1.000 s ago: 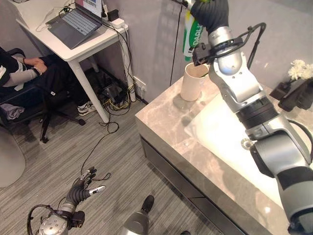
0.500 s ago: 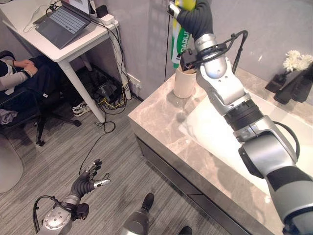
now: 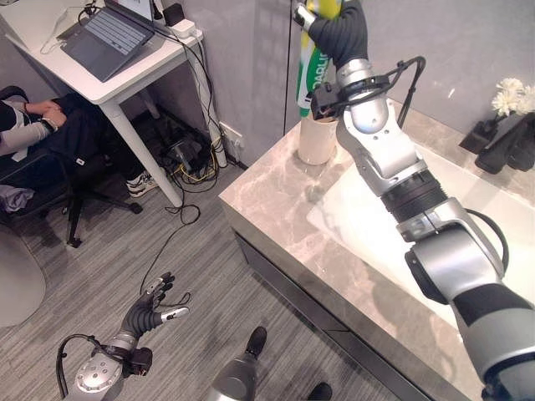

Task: Put brush and paste in cup on sink, flatten towel.

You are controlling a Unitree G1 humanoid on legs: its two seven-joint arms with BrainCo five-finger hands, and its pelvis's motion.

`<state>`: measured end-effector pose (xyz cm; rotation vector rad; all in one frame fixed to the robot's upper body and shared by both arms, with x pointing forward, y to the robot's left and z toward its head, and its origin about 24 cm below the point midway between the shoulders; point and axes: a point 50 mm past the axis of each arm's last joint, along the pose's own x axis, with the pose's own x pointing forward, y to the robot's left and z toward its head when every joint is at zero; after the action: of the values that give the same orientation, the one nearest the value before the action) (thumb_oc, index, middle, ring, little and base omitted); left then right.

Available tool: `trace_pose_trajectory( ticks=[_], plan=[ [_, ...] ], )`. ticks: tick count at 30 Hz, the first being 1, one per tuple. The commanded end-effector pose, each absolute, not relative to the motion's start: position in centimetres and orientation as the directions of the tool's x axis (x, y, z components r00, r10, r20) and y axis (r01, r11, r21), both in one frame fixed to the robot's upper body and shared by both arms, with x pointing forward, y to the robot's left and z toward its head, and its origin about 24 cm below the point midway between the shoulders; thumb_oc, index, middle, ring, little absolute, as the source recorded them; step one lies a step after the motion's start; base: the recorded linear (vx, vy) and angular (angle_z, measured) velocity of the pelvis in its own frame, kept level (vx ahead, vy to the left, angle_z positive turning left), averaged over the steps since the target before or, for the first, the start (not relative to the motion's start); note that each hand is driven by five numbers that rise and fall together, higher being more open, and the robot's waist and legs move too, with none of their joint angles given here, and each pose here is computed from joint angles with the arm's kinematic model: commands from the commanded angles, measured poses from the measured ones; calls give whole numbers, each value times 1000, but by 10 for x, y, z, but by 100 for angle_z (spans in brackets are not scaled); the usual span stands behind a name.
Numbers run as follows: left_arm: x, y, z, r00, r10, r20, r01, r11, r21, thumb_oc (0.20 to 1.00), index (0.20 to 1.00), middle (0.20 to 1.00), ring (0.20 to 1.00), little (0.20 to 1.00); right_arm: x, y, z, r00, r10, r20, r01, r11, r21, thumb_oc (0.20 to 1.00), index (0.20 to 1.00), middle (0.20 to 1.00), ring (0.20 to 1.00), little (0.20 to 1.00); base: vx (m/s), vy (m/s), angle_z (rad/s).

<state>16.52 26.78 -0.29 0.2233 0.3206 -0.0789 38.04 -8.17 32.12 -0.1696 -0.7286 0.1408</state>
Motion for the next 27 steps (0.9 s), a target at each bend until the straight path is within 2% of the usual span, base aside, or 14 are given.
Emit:
trace_pose_trajectory(
  ticks=[1, 9, 11, 13, 23, 27],
  plan=[
    [170, 267, -1, 953, -71, -294, 151, 954, 259, 1000, 1000, 1000, 1000, 1000, 367, -86, 359, 629, 157, 762, -32, 984, -176, 200, 200, 200, 200, 200, 0, 0, 0],
    [169, 267, -4, 952, -54, -300, 132, 960, 248, 1000, 1000, 1000, 1000, 1000, 372, -92, 355, 653, 139, 744, -5, 984, -180, 200, 200, 200, 200, 200, 0, 0, 0],
    [168, 267, -6, 951, -45, -304, 123, 962, 243, 1000, 1000, 1000, 1000, 1000, 375, -94, 354, 662, 126, 739, 7, 985, -175, 304, 304, 304, 304, 304, 0, 0, 0],
    [167, 267, -6, 951, -43, -306, 122, 963, 242, 1000, 1000, 1000, 1000, 1000, 375, -94, 354, 661, 128, 739, 9, 984, -179, 351, 351, 351, 351, 351, 0, 0, 0],
    [163, 269, -12, 946, -14, -324, 96, 966, 239, 1000, 1000, 1000, 1000, 1000, 371, -87, 353, 642, 147, 752, 34, 975, -220, 429, 429, 429, 429, 429, 2, 4, -5],
    [163, 268, -12, 947, -14, -322, 97, 966, 241, 1000, 1000, 1000, 1000, 1000, 374, -88, 348, 657, 142, 741, 32, 976, -215, 429, 429, 429, 429, 429, -1, 1, -1]
  ],
)
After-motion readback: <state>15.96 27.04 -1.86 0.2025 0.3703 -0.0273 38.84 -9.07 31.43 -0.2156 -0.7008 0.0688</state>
